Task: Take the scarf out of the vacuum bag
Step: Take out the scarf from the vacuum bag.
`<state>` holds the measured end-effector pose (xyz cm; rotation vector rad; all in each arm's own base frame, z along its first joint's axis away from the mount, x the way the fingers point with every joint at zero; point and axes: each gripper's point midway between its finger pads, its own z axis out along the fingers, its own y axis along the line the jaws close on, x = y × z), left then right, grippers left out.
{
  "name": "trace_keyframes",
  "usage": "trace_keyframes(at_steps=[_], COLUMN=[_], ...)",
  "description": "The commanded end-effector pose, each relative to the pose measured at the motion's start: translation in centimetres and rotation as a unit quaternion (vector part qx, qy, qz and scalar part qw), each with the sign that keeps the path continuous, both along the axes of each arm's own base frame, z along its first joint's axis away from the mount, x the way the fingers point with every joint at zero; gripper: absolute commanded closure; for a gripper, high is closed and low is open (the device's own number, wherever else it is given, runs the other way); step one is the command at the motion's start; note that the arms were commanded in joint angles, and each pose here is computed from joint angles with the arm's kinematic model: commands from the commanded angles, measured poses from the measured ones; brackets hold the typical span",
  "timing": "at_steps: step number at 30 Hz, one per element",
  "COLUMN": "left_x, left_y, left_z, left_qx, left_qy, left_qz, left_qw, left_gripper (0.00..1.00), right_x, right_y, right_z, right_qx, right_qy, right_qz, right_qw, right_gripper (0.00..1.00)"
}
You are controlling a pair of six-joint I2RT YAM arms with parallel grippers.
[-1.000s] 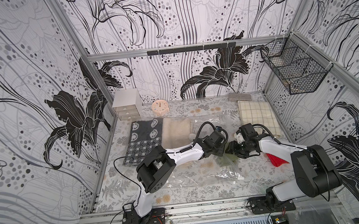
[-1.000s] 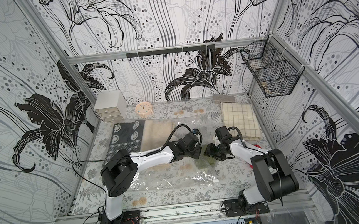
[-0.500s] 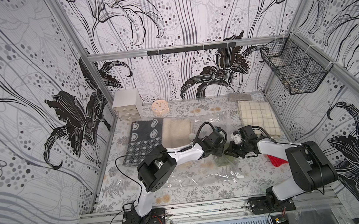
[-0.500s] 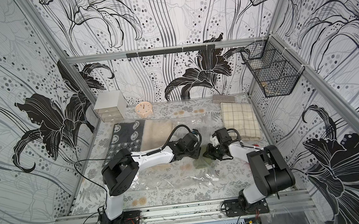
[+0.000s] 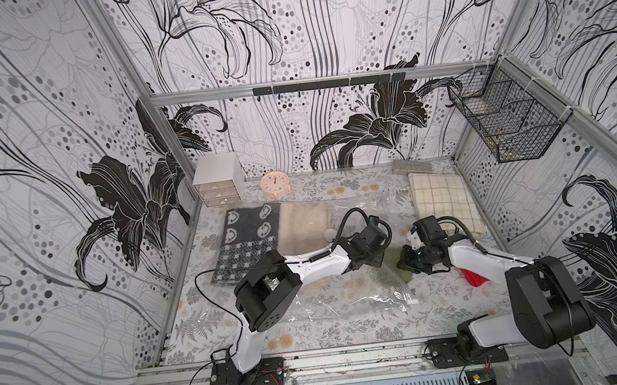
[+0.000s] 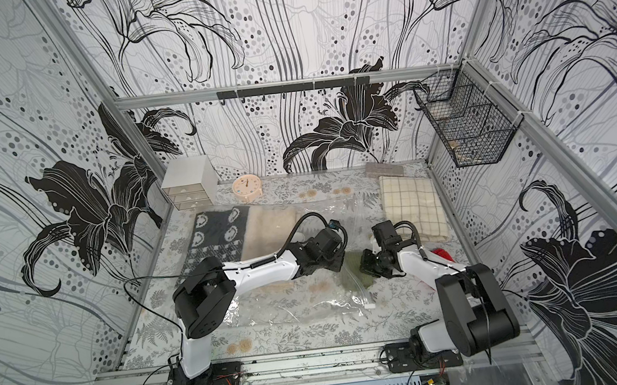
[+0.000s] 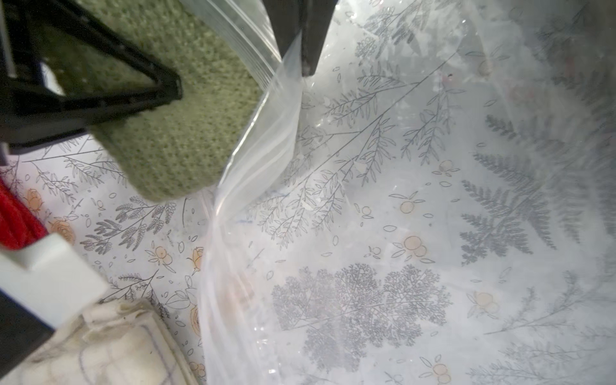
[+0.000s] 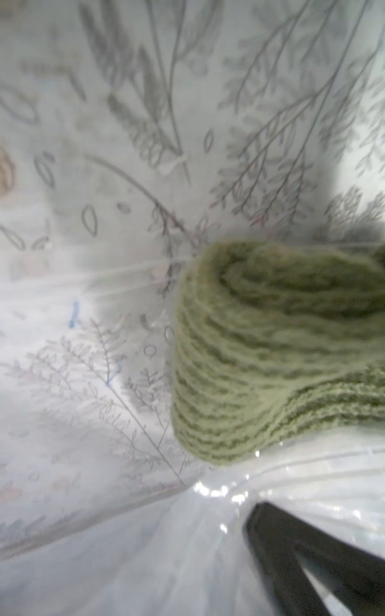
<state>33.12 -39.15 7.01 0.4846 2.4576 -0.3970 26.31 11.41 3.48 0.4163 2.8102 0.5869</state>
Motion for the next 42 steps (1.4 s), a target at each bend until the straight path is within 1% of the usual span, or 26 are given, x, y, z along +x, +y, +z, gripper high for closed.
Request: trace_keyframes(at_steps=[1,4,6,9,11,15,23,24,25,26,27,29,30,32,34,37,38,39,40,42], left_x=[1.2,1.4,1.3,1.4,1.4,1.5,1.3,1.3,1.3,1.3,1.3,1.4,1.5,1.6,1.5,1.5,1.5,1.5,1.6,1.6], left_y=[0.8,0.8,0.6,0.4,0.3,0.4,0.4,0.4,0.4,0.4,0.5,0.7,0.8,0.7,0.7,0.6,0.6,0.5,0.5,0.3], left_z=[2.4,2.6,2.7,3.1,3.4,3.7,4.1,4.3,4.2,4.2,4.1,3.9,3.7,3.8,3.9,3.9,3.8,3.9,3.9,4.1], left_qx=[0.006,0.005,0.002,-0.004,-0.008,-0.010,-0.024,-0.025,-0.026,-0.026,-0.025,-0.025,-0.026,-0.028,-0.029,-0.030,-0.029,-0.031,-0.031,-0.034], left_qy=[-0.033,-0.037,-0.038,-0.040,-0.041,-0.046,-0.048,-0.049,-0.049,-0.050,-0.050,-0.048,-0.046,-0.047,-0.047,-0.047,-0.046,-0.046,-0.046,-0.048], left_qz=[0.015,0.015,0.013,0.012,0.012,0.012,0.010,0.009,0.009,0.009,0.010,0.011,0.013,0.012,0.010,0.009,0.009,0.008,0.008,0.008], left_qw=[0.999,0.999,0.999,0.999,0.999,0.999,0.999,0.998,0.998,0.998,0.998,0.998,0.999,0.998,0.998,0.998,0.998,0.998,0.998,0.998], left_gripper=[1.00,1.00,1.00,1.00,1.00,1.00,1.00,1.00,1.00,1.00,1.00,1.00,1.00,1.00,1.00,1.00,1.00,1.00,1.00,1.00], right_x=[-1.8,-2.8,-3.4,-4.0,-4.3,-4.4,-2.6,-2.4,-2.3,-2.1,-2.0,-1.9,-1.9,-1.8,-1.9,-1.9,-1.5,-1.0,-0.5,0.0], right_y=[-4.2,-6.5,-8.2,-9.8,-10.6,-11.4,-11.7,-11.8,-11.9,-12.1,-12.4,-13.0,-13.4,-13.9,-14.2,-13.8,-12.8,-11.3,-9.8,-6.5], right_z=[0.6,2.0,2.9,3.4,3.2,2.5,2.0,2.0,2.1,2.4,2.9,4.1,4.8,6.2,7.3,8.8,9.1,9.3,9.6,9.8], right_qx=[-0.095,-0.146,-0.188,-0.217,-0.217,-0.191,-0.177,-0.178,-0.179,-0.184,-0.192,-0.207,-0.218,-0.231,-0.239,-0.229,-0.200,-0.159,-0.120,-0.031], right_qy=[0.031,0.035,0.046,0.072,0.088,0.105,0.131,0.133,0.133,0.130,0.124,0.111,0.104,0.088,0.075,0.053,0.033,0.011,-0.007,-0.019], right_qz=[-0.065,-0.103,-0.124,-0.134,-0.144,-0.157,-0.136,-0.134,-0.133,-0.133,-0.135,-0.137,-0.140,-0.141,-0.143,-0.135,-0.123,-0.107,-0.088,-0.048], right_qw=[0.993,0.983,0.973,0.964,0.961,0.963,0.966,0.966,0.966,0.965,0.964,0.962,0.960,0.959,0.958,0.963,0.972,0.981,0.989,0.998], right_gripper=[1.00,1.00,1.00,1.00,1.00,1.00,1.00,0.95,0.85,0.69,0.57,0.37,0.30,0.27,0.26,0.27,0.32,0.42,0.54,0.87])
